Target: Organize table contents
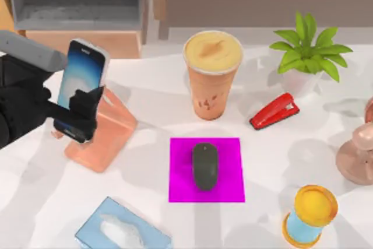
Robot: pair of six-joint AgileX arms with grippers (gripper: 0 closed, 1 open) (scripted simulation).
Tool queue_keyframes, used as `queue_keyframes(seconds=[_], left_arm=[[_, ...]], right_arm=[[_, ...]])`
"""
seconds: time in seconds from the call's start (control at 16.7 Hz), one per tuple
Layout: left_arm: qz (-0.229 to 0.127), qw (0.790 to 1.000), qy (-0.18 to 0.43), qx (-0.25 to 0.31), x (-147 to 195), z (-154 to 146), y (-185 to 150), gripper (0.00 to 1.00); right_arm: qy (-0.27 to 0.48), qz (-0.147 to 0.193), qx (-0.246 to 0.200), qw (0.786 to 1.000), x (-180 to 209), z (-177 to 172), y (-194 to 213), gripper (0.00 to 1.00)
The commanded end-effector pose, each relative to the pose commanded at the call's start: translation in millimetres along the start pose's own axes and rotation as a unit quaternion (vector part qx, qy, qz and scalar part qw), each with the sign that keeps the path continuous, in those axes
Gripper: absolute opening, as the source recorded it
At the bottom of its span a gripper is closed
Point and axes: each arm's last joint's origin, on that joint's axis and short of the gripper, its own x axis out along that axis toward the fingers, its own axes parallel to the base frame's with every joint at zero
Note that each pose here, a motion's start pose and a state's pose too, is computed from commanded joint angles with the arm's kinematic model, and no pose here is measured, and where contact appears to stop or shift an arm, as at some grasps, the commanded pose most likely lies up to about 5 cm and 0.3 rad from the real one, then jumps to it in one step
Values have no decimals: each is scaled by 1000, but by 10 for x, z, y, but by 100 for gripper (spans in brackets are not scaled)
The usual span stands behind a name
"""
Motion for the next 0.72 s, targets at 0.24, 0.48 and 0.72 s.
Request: queue_keyframes(seconds=[0.24, 0.48, 0.72], left_arm=[[0, 1000, 0, 0, 0, 0, 0, 100], [0, 1000, 2, -1, -7, -10, -5, 100], [1, 1000, -4, 0, -156, -54, -79, 100]], right_arm=[[0, 0, 0, 1000, 0, 0, 0, 100], [0, 0, 0, 1000, 0, 0, 0, 100], [0, 0, 0, 1000, 0, 0, 0, 100]])
